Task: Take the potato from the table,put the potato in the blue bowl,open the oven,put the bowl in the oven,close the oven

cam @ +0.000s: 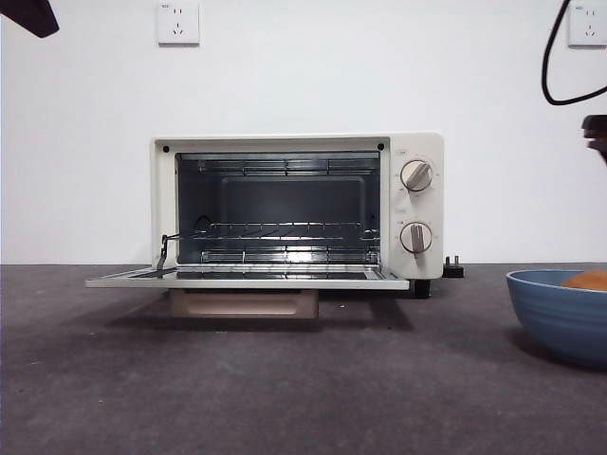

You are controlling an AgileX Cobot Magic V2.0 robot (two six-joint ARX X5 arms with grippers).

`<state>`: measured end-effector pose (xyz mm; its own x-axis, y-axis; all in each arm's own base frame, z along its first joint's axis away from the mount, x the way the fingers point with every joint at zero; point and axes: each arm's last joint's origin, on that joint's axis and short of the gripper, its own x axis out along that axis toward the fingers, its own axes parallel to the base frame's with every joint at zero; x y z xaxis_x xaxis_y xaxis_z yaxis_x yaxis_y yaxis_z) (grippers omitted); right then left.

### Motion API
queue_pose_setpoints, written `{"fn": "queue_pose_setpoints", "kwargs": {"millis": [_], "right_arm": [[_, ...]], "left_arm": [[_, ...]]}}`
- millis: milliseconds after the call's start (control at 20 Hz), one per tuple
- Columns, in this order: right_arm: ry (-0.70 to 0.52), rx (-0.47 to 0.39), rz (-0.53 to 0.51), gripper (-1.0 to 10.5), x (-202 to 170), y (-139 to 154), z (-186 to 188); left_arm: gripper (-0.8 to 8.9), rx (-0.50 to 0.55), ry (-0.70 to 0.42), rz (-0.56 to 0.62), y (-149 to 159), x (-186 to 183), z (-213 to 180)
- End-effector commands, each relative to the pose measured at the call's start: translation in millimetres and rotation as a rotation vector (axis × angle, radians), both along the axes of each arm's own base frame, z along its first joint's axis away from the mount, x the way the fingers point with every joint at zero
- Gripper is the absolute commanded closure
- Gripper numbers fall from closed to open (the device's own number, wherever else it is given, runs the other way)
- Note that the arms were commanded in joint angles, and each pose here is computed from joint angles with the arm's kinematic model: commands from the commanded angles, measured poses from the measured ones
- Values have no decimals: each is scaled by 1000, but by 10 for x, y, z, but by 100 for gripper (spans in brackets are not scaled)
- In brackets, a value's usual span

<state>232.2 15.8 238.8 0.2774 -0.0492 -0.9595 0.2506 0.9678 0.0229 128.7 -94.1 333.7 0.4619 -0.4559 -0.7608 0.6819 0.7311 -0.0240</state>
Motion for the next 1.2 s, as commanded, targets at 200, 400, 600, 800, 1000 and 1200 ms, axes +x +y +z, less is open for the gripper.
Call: {"fn": "queue_pose_setpoints", "kwargs": {"millis": [200,400,600,800,1000,1200], "right_arm": [[30,-16,7,540,74,-28,-95],[78,-20,14,540,147,-22,-218],[135,9,25,542,229,-5,-373],[140,46,13,837,280,8,-439],[145,71,-9,963,279,15,-443],[135,155,-22,963,287,59,-434]], "left_arm": [[819,8,0,-16,-1,-8,-16],[819,8,1,-16,0,-9,-17],[819,6,-2,-15,6,-17,-11],[819,5,-4,-15,9,-21,-8],[819,4,-5,-16,8,-21,-7],[819,6,-3,-16,10,-23,-9]]}}
